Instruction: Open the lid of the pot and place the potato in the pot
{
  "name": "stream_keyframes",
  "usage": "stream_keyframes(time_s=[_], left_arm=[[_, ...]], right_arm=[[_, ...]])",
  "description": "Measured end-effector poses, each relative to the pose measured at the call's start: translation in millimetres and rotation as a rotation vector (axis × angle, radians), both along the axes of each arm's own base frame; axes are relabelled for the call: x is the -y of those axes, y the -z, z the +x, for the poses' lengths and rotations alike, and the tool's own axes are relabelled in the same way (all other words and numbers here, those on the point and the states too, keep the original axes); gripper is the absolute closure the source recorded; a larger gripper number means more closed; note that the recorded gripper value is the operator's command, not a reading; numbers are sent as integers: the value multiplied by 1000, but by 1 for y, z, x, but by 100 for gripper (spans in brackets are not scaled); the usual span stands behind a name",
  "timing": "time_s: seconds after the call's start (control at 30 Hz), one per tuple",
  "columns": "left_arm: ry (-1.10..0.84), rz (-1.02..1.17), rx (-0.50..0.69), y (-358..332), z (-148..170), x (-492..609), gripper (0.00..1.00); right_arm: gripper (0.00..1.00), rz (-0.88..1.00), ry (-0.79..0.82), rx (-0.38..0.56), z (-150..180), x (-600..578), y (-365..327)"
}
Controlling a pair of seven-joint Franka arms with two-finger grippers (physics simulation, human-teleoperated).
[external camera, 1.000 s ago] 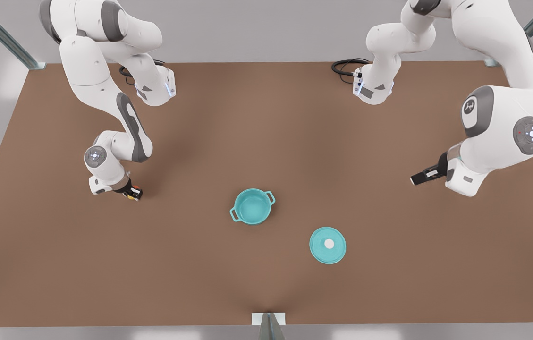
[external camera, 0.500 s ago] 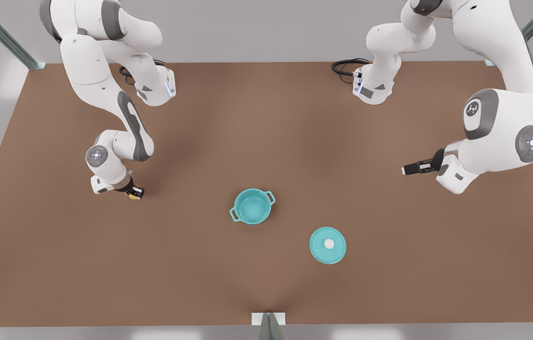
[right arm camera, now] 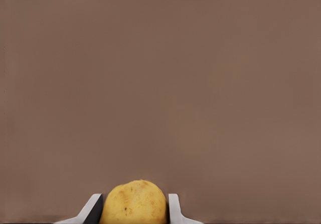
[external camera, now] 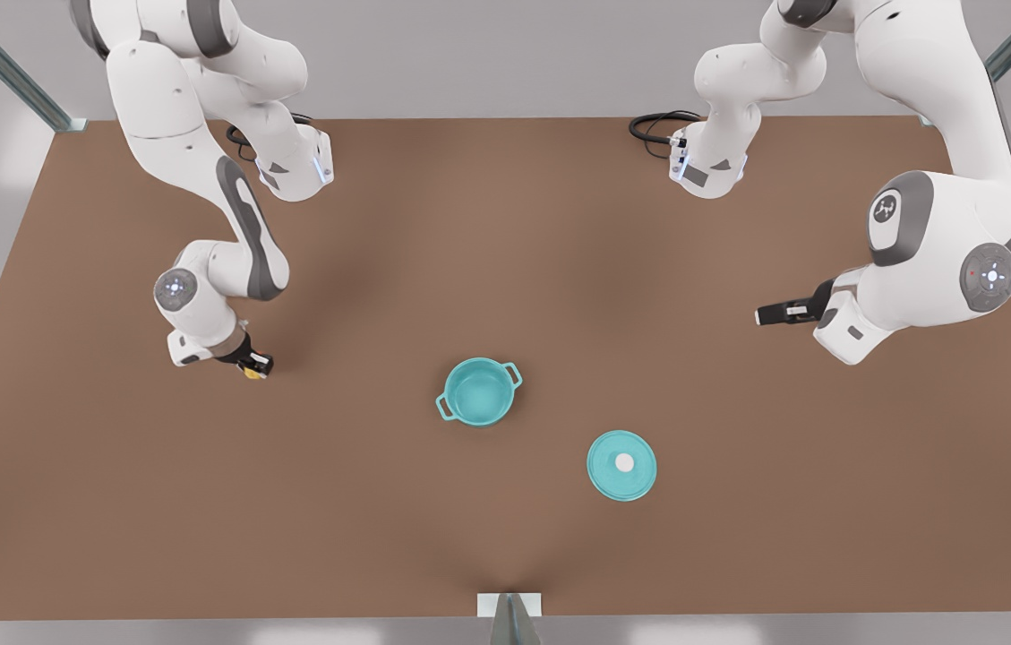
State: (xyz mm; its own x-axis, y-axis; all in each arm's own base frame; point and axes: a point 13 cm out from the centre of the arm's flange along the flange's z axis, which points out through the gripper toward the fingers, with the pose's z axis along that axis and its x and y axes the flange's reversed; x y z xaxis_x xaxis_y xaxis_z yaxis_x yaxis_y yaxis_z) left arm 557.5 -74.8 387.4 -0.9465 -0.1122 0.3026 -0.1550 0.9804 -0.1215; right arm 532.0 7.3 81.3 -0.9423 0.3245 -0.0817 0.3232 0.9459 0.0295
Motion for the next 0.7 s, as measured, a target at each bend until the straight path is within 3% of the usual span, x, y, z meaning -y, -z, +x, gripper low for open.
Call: stream_keyframes(time_s=[0.4, 0.7], left_arm=[[37, -3, -2, 2, -2, 11, 0], [25, 12, 19, 1, 6, 5, 0]], right_arm=[[49, 101, -45, 12, 63, -131, -103], [49, 112, -48, -52, 78, -263, -147]])
